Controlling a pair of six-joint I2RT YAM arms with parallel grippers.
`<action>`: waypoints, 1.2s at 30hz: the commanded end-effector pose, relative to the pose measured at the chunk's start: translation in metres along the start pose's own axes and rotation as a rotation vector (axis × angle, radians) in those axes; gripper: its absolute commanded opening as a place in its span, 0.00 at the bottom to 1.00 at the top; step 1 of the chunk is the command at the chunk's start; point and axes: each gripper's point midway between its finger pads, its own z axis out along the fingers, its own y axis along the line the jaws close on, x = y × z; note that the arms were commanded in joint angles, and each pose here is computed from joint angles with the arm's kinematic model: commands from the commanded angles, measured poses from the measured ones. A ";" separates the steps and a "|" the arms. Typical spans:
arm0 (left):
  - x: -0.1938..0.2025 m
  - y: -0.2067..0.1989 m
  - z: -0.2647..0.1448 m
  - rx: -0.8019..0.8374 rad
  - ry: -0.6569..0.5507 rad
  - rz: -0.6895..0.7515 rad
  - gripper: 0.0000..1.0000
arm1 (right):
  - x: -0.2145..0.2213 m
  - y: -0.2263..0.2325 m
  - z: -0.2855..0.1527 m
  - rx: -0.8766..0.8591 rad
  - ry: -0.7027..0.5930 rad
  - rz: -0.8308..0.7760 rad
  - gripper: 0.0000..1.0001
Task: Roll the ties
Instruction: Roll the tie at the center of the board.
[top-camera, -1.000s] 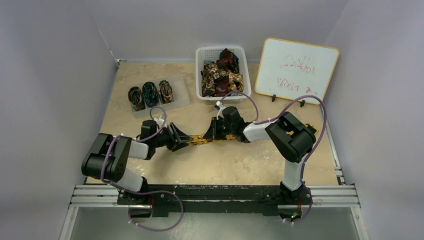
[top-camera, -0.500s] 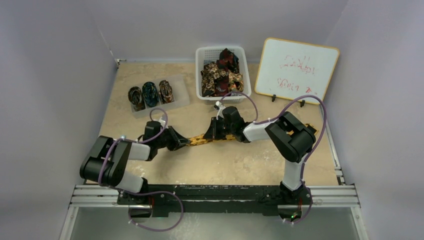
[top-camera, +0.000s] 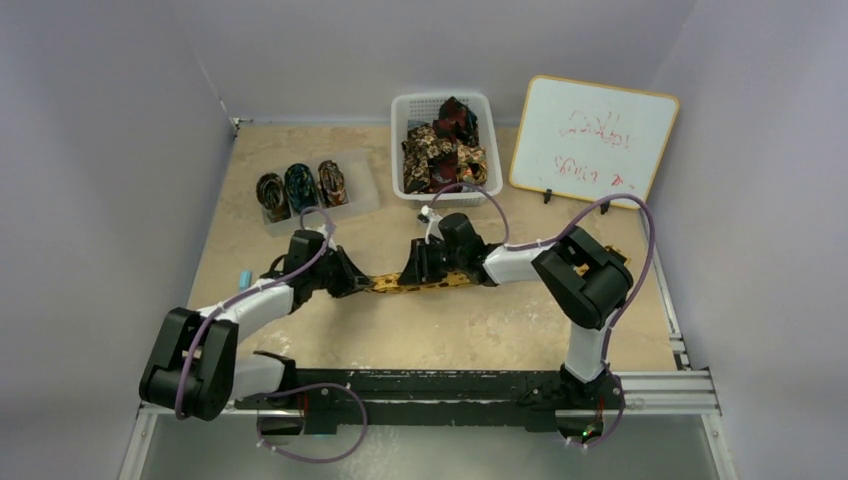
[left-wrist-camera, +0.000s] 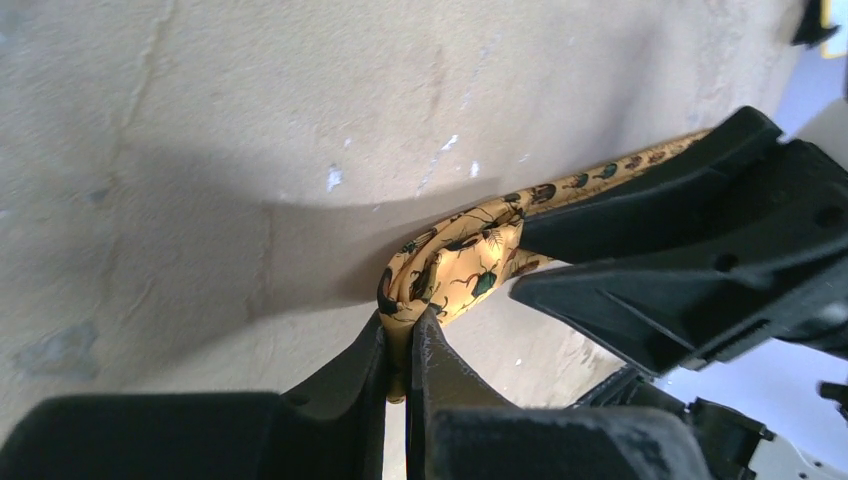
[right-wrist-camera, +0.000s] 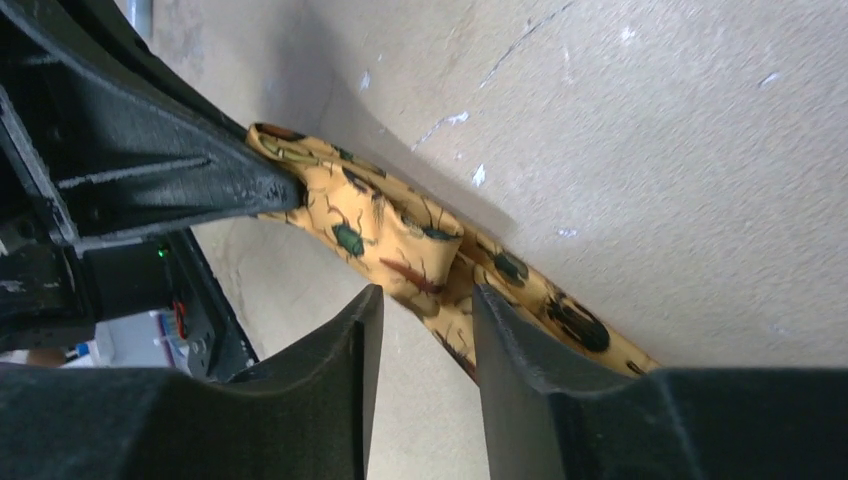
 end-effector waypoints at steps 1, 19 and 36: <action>-0.001 0.013 -0.012 -0.116 0.006 0.062 0.00 | -0.012 0.011 -0.015 0.039 -0.013 -0.063 0.43; -0.020 0.005 -0.039 -0.235 -0.065 0.166 0.00 | -0.007 0.029 0.031 0.106 -0.013 -0.042 0.19; -0.022 -0.009 -0.046 -0.209 -0.027 0.271 0.00 | -0.030 0.056 -0.004 0.116 -0.081 -0.132 0.20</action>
